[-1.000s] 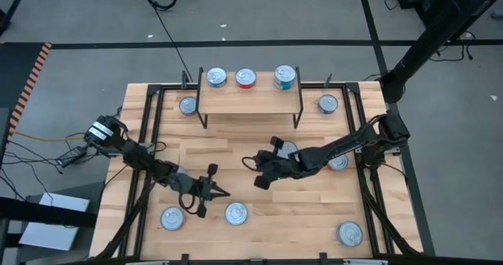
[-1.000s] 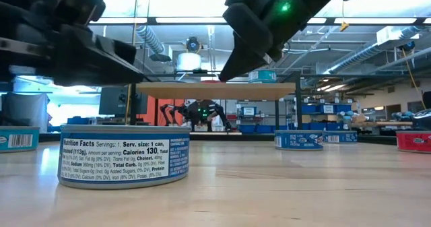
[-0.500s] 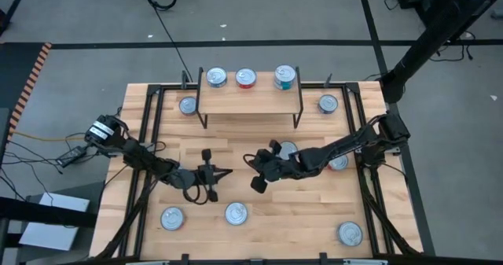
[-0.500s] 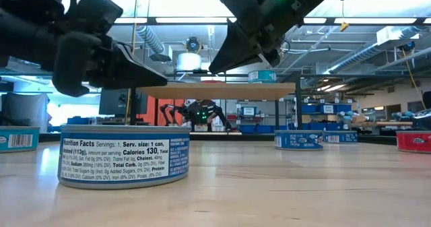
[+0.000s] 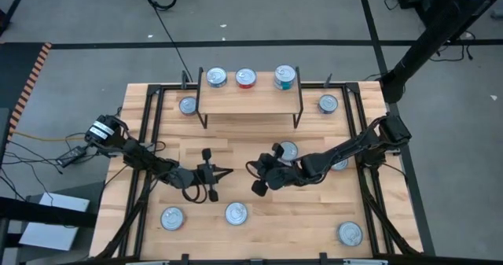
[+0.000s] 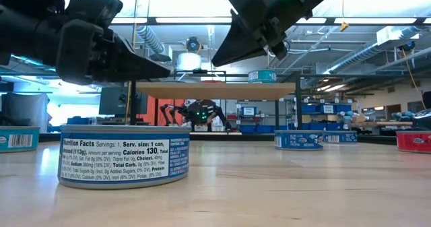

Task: Stack canned seafood by type on shelf
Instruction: Stack the red tuna can on top of the red tuna can on the shelf

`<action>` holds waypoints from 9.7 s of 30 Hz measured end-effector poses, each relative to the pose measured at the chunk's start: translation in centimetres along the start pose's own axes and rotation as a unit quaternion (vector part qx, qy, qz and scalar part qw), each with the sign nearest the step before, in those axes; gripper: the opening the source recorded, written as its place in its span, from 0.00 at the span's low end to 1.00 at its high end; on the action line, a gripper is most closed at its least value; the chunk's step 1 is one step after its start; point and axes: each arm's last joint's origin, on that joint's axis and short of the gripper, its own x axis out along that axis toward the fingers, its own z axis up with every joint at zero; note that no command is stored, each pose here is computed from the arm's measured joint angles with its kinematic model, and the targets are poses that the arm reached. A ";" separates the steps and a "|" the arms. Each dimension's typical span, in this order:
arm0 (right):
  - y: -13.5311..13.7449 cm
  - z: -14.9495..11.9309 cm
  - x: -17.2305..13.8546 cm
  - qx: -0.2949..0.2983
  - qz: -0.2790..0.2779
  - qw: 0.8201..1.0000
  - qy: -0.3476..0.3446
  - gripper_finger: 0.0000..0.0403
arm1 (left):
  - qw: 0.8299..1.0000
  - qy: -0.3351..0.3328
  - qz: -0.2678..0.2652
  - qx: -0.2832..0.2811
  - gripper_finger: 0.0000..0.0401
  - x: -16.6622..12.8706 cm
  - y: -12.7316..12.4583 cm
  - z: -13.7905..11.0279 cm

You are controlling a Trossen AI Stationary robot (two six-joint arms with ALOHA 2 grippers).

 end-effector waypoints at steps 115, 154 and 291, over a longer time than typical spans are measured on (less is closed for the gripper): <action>-6.8 -9.9 -9.8 0.056 -0.367 0.807 0.459 0.01 | 0.966 0.025 -0.258 0.020 0.01 -5.0 -5.2 0.1; -6.9 -10.1 -7.1 0.063 -0.222 0.820 0.523 0.02 | 0.967 0.028 -0.252 -0.006 0.01 -6.7 -2.7 2.9; 5.3 -11.7 -7.8 -0.027 0.084 0.953 0.289 0.02 | 0.979 0.050 -0.194 -0.028 0.00 10.1 1.1 -2.9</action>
